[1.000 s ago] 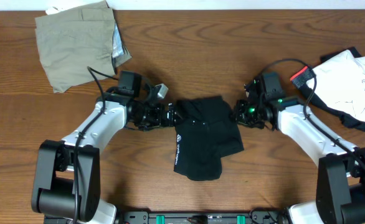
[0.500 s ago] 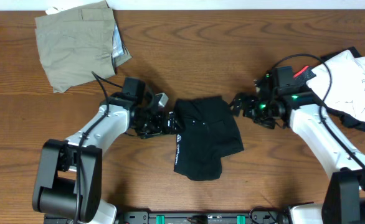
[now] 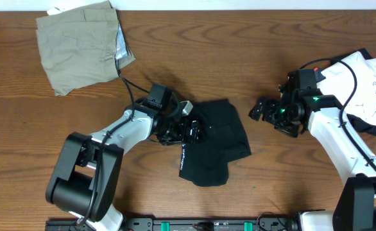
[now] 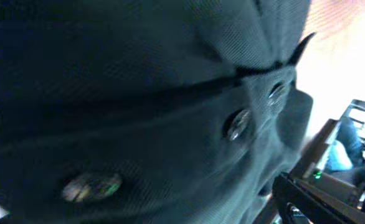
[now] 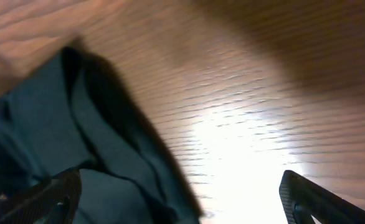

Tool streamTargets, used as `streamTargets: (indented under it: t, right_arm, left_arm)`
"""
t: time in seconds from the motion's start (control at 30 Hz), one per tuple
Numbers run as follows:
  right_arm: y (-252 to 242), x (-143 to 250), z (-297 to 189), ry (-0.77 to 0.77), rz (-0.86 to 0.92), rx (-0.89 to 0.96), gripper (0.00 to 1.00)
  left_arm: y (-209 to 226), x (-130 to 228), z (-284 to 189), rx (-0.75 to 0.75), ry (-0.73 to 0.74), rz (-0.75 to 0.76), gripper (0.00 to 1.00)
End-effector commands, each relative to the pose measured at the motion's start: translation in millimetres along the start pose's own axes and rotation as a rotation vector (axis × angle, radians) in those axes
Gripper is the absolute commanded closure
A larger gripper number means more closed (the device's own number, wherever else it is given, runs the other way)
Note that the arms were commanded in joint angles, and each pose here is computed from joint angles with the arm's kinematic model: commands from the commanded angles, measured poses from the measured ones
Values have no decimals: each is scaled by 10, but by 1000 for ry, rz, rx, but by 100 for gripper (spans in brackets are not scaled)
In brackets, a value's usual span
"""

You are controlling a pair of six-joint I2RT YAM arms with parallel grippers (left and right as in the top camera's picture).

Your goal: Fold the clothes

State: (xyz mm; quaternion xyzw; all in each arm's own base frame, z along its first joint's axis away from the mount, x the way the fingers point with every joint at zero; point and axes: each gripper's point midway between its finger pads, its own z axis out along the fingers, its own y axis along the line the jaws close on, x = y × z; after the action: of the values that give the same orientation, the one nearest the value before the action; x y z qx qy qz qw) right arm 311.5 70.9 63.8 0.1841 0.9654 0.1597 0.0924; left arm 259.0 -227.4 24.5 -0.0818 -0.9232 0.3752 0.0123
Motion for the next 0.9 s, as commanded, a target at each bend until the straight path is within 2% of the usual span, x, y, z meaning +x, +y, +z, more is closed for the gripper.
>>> streamTargets:
  t: [0.0,0.23,0.3,0.33,0.53,0.57,0.6,0.73,0.87]
  right_arm:
    - [-125,-148,-96,-71,-4,78,1]
    - [-142,-110,-93,-55,0,84,1]
    - [-139,-110,-93,-56,-1,84,1]
    - [-137,-112,-93,-57,-2,84,1]
    - [-140,-112,-93,-57,-1,84,1]
    - [-139,-112,-93,-57,-1,84,1]
    - [-140,-112,-93,-57,-1,84,1]
    - [-140,-112,-93,-57,-1,84,1]
    - [-140,-112,-93,-57,-1,84,1]
  left_arm:
    - [170,100,231,-21,57,-68,7]
    - [203,105,468,19,84,-121,8]
    - [214,96,482,18,82,-137,27]
    - [220,90,483,16,79,-137,40]
    - [211,62,486,19,69,-130,81]
    - [211,62,486,19,69,-130,91]
    - [211,60,486,20,68,-130,94]
    - [185,-6,484,29,45,-106,94]
    - [145,-227,415,19,-16,-64,94]
